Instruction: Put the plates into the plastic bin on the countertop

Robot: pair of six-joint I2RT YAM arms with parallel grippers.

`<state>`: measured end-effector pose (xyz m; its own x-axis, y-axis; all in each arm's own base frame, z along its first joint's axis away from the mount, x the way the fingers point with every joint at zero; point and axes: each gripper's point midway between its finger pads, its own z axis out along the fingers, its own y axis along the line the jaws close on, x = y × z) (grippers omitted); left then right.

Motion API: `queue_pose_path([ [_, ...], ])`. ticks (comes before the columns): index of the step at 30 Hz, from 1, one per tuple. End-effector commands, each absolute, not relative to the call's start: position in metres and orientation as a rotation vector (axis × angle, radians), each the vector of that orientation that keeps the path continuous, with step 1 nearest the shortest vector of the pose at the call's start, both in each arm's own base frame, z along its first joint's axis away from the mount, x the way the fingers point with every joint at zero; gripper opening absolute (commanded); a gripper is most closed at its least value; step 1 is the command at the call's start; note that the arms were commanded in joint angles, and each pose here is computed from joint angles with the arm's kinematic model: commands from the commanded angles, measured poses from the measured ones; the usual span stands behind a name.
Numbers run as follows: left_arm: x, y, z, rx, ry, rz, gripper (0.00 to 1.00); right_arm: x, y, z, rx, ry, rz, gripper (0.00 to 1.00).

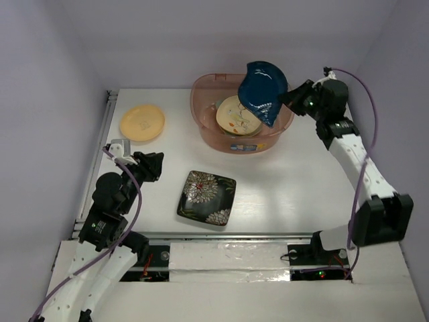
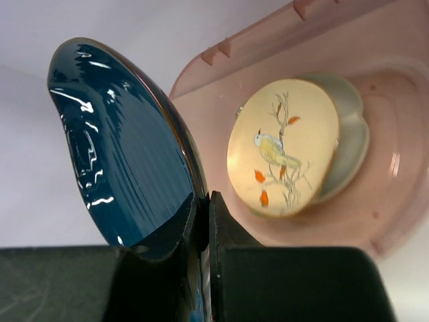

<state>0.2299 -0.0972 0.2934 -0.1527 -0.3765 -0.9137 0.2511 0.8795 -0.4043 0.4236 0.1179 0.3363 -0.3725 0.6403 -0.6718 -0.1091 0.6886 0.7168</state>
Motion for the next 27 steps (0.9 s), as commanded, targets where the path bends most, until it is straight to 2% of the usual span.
queue_pose_path([
  [1, 0.24, -0.095, 0.289, -0.108, 1.642, -0.523, 0.26, 0.457, 0.135, 0.409, 0.292, 1.559, 0.943, 0.0],
  [3, 0.244, -0.096, 0.283, -0.113, 1.665, -0.509, 0.26, 0.474, 0.144, 0.411, 0.269, 1.566, 0.947, 0.0],
  [5, 0.248, -0.091, 0.281, -0.134, 1.673, -0.483, 0.26, 0.502, 0.152, 0.381, 0.278, 1.651, 0.93, 0.0],
  [6, 0.25, -0.091, 0.276, -0.138, 1.69, -0.475, 0.25, 0.509, 0.155, 0.391, 0.258, 1.637, 0.931, 0.0],
  [11, 0.257, -0.084, 0.266, -0.173, 1.725, -0.424, 0.24, 0.548, 0.174, 0.327, 0.275, 1.801, 0.92, 0.0],
  [22, 0.268, -0.075, 0.26, -0.244, 1.742, -0.38, 0.25, 0.561, 0.211, 0.253, 0.235, 1.956, 0.928, 0.0],
  [25, 0.273, -0.081, 0.26, -0.238, 1.754, -0.413, 0.27, 0.563, 0.213, 0.239, 0.248, 1.979, 0.933, 0.04],
  [27, 0.277, -0.086, 0.262, -0.234, 1.756, -0.439, 0.29, 0.564, 0.215, 0.226, 0.254, 2.019, 0.935, 0.14],
])
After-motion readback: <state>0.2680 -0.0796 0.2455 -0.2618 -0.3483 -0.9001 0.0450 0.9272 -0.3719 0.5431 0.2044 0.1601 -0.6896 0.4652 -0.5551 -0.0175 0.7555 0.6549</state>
